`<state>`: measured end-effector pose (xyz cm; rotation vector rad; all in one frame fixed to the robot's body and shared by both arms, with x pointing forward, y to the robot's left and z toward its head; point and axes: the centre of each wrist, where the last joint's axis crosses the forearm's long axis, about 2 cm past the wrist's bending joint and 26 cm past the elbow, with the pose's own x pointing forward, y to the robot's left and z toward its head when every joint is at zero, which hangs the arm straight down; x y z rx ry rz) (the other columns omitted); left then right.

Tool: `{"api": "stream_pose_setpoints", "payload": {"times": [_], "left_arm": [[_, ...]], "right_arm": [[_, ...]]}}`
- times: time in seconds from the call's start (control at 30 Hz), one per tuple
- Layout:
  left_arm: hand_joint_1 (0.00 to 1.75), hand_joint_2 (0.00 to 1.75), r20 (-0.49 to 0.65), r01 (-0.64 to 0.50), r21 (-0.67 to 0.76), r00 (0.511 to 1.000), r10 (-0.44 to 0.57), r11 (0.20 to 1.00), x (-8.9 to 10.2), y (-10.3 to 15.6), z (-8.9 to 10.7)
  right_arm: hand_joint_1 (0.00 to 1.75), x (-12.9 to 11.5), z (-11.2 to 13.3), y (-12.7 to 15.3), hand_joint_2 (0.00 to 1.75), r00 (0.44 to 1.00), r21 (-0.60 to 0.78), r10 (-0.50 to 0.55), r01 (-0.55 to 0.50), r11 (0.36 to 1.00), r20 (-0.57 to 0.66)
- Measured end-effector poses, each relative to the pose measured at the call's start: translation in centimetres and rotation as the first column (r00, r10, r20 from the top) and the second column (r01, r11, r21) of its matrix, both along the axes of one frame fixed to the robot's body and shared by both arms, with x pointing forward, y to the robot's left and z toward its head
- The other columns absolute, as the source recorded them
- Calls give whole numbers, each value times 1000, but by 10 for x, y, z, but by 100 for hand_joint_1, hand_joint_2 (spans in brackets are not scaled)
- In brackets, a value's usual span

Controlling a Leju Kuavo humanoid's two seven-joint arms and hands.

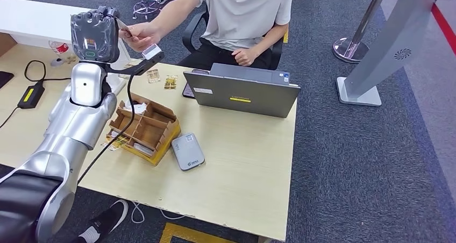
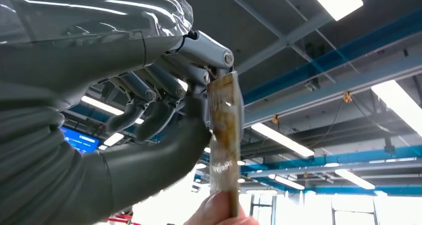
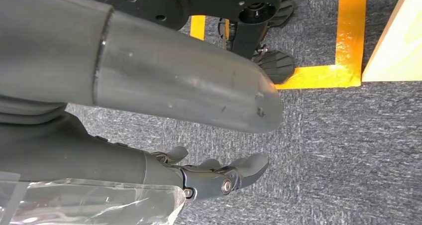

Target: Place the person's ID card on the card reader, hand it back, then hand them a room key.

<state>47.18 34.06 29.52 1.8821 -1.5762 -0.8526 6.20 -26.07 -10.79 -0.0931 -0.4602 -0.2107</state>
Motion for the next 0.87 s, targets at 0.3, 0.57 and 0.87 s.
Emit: {"api": "stream_pose_setpoints", "payload": {"times": [0.3, 0.57, 0.87], "left_arm": [[0, 175, -37, 16, -1, 999, -16, 1000, 3, -1, -9], [0, 175, -25, 102, -38, 994, -103, 994, -22, 29, -28], [0, 175, 100, 121, -101, 989, -111, 988, -116, 139, -41]], "right_arm": [[0, -1, 0, 1, 0, 1000, 2, -3, 3, 1000, -3], [0, -6, -1, 1, 0, 999, 9, -44, 44, 999, 15], [0, -17, -3, -5, 0, 991, 10, -129, 129, 992, 31]]}}
